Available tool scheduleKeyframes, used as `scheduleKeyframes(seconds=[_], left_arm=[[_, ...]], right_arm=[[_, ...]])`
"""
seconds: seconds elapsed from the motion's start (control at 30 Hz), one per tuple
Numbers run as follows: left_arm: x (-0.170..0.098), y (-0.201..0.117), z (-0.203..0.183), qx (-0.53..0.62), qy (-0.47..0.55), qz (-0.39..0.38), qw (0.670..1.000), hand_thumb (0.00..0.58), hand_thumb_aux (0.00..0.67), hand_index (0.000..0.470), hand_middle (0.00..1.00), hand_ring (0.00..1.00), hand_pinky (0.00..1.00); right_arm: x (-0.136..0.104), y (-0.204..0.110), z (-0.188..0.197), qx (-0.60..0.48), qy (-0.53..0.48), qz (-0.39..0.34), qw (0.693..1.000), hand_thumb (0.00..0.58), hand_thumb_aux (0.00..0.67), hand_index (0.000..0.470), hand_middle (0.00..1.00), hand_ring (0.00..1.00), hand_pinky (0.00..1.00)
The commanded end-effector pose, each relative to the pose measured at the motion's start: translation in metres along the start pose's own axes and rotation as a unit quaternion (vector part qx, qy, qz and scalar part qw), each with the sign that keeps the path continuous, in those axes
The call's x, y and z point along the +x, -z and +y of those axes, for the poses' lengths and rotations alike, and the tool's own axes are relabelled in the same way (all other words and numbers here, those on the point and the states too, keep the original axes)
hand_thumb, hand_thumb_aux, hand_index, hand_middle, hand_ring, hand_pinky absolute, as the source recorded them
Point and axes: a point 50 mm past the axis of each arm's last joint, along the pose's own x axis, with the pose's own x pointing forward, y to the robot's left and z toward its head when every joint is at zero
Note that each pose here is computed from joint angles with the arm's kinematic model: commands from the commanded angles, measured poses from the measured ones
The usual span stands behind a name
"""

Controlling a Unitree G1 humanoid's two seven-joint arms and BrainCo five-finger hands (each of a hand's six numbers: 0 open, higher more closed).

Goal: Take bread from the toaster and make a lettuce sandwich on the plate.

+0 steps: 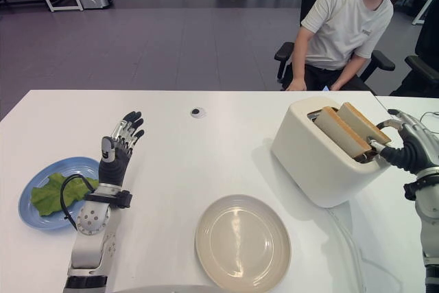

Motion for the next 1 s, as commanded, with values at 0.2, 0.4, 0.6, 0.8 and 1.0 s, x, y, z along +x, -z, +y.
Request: scheduleKeyframes(seconds=[0.2,0.4,0.6,0.8,1.0], left_arm=[[-0.002,0.001,0.001,0.004,-0.002,0.003,1.000,0.000,0.000,0.000,0.00,0.00,0.00],[-0.002,0.001,-0.001,0.004,-0.003,0.003,1.000,0.000,0.000,0.000,0.00,0.00,0.00],[-0.001,0.001,-0.002,0.003,-0.002,0.002,1.000,0.000,0.000,0.000,0.00,0.00,0.00],[-0.001,0.001,-0.004,0.001,-0.001,0.002,1.000,0.000,0.000,0.000,0.00,0.00,0.00],[-0.001,0.000,-0.006,-0.001,0.001,0.001,1.000,0.000,0.000,0.000,0.00,0.00,0.00]], right_arm=[[0.008,-0.006,-0.001,0.008,0.001,-0.009,1.000,0.557,0.536,0.376,0.00,0.00,0.00],[0.009,-0.040,-0.025,0.107,0.070,-0.093,0.987,0.580,0.670,0.470,0.00,0.00,0.00],[0.002,-0.060,-0.057,0.263,0.123,-0.155,0.944,0.580,0.670,0.470,0.00,0.00,0.00],[-0.002,-0.063,-0.078,0.358,0.144,-0.172,0.906,0.580,0.670,0.470,0.00,0.00,0.00],[-0.018,-0.108,-0.060,0.477,-0.043,-0.260,0.838,0.580,0.670,0.470,0.00,0.00,0.00]])
